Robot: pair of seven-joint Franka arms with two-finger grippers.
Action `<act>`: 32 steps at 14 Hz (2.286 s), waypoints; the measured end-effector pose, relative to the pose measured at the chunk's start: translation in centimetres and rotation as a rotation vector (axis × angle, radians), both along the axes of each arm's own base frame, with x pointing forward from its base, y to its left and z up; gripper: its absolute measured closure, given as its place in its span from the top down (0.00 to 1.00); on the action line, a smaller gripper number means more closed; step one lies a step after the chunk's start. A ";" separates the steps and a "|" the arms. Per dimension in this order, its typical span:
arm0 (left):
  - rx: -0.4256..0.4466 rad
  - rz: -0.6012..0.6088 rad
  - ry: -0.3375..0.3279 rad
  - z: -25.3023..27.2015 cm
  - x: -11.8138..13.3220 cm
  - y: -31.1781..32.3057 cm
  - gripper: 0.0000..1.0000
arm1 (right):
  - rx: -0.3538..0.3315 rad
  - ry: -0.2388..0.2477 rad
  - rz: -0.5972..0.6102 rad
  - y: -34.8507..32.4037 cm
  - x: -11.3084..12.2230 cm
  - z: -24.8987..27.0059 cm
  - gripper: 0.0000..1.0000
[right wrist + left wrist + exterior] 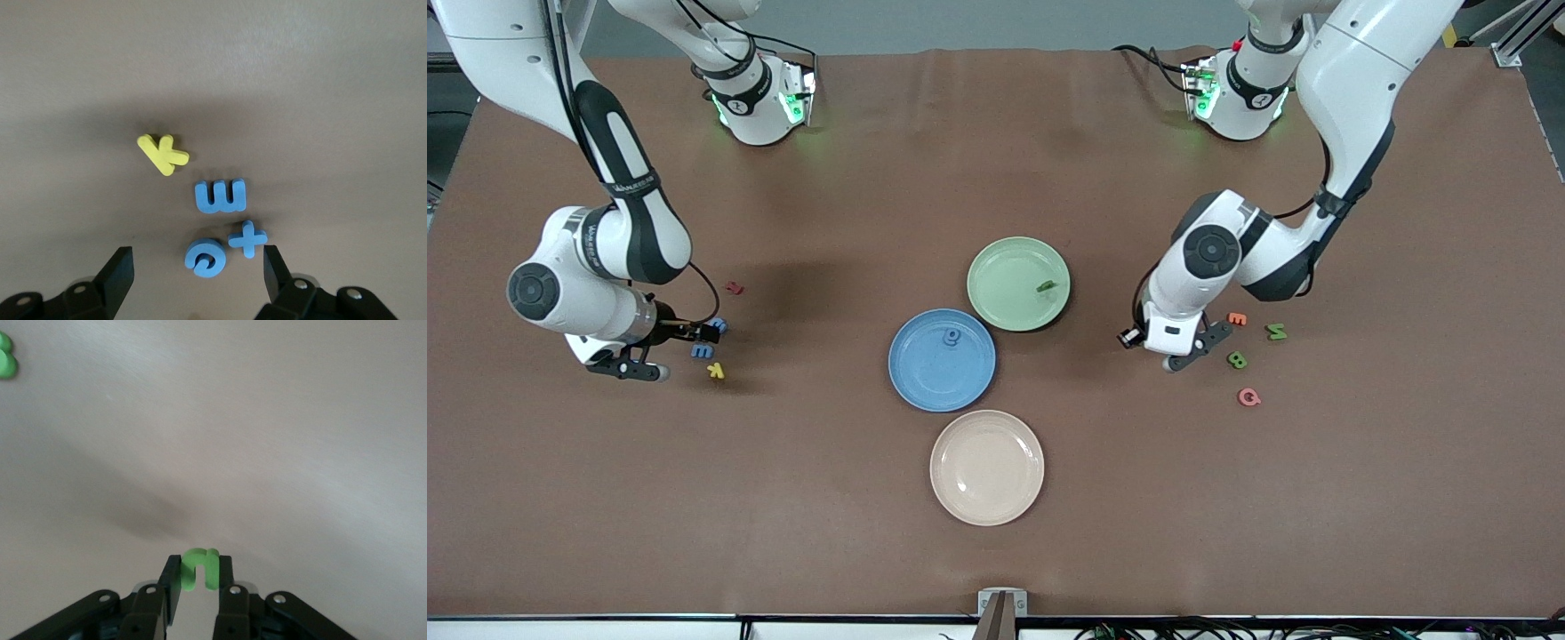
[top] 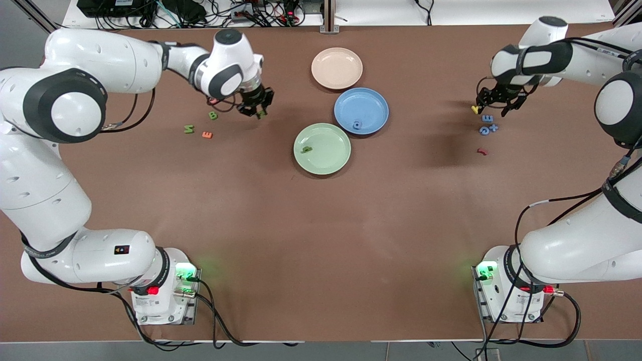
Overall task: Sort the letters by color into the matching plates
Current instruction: 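Grasp a green letter with the left gripper while the right gripper reaches blue letters, then lower the green letter onto the green plate with the left gripper and release, then grasp the green B with the left gripper while the right gripper grasps blue e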
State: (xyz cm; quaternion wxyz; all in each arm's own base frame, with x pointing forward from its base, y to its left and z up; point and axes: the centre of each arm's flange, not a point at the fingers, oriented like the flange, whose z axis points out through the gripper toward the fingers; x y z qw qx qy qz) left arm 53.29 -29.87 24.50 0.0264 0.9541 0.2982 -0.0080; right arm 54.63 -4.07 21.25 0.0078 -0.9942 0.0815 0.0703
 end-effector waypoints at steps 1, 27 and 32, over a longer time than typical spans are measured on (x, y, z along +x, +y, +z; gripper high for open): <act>-0.006 0.012 -0.004 1.3 0.0 -1.3 0.26 | -0.002 -0.002 -0.006 0.0 -0.4 -0.5 0.87; -0.028 0.133 0.028 2.8 -5.7 -11.6 1.00 | -0.034 0.034 -0.174 0.9 -2.8 -4.3 0.64; 0.014 0.050 -0.044 6.6 2.5 1.0 1.00 | -0.033 0.027 -0.175 1.1 -2.6 -4.0 0.40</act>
